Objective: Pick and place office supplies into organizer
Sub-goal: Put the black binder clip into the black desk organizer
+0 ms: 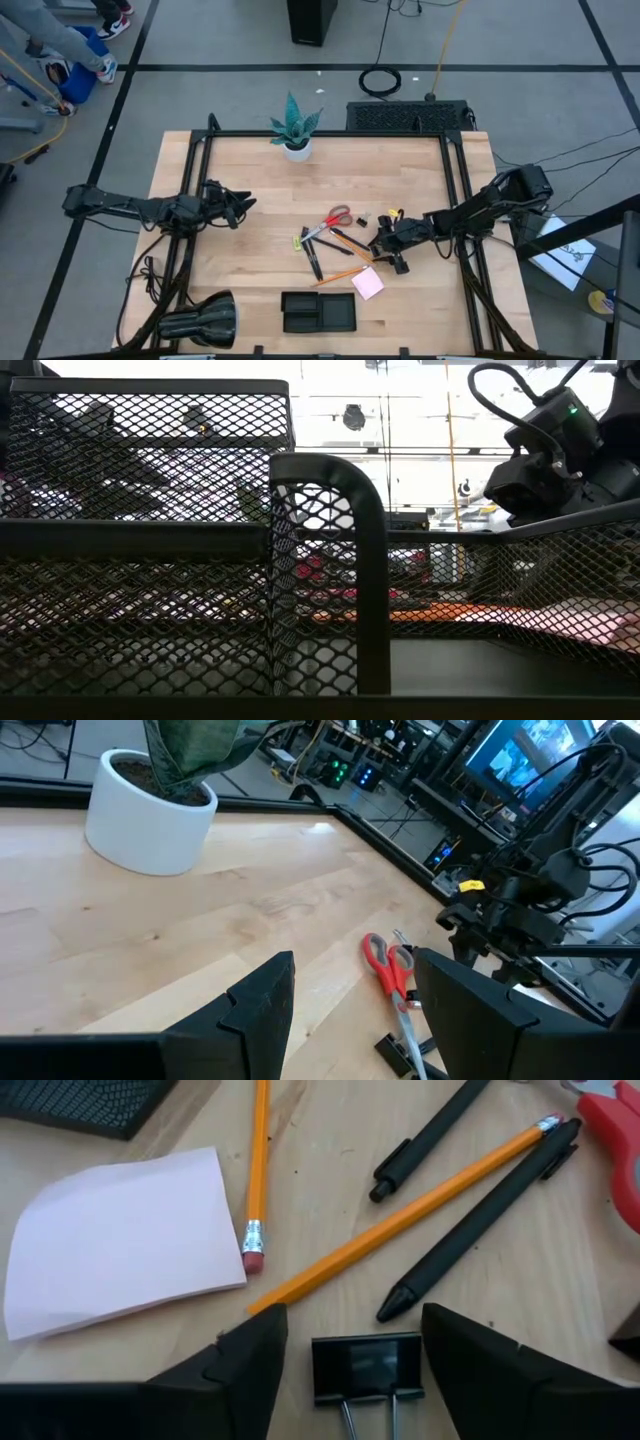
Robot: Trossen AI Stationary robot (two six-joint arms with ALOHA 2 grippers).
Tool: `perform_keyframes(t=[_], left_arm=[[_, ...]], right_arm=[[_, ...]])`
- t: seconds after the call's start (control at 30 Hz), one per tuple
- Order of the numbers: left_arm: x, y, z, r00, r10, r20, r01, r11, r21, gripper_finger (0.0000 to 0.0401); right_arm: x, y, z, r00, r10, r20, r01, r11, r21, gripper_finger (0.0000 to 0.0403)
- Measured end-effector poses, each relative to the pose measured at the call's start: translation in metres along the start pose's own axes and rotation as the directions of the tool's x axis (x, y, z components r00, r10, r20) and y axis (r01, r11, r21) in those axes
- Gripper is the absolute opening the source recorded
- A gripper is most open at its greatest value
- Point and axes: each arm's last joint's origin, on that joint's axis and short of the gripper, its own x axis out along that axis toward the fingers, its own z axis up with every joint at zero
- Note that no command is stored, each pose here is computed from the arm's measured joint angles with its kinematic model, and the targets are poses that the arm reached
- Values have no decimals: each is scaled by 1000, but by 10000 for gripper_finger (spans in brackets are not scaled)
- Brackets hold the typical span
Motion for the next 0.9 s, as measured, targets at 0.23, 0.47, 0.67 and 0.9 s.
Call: perform_keyframes(t=[0.23,0.47,0.67,0.9], left_arm=[[0,0,0,1000,-7,-5,7,1000,0,212],[0,0,0,1000,-9,-7,9,1000,-2,212],[0,0,0,1000,-10,-7,10,1000,-5,212],[0,0,0,1000,-10,-7,9,1000,-5,212]], right_arm=[[-1,0,-4,1000,0,-13,0,1000,21,201],[-1,0,-4,1000,-2,-8,2,1000,23,180],[-1,0,-4,1000,-2,-3,3,1000,23,159],[-1,0,-2,1000,-4,19,3,1000,21,150]])
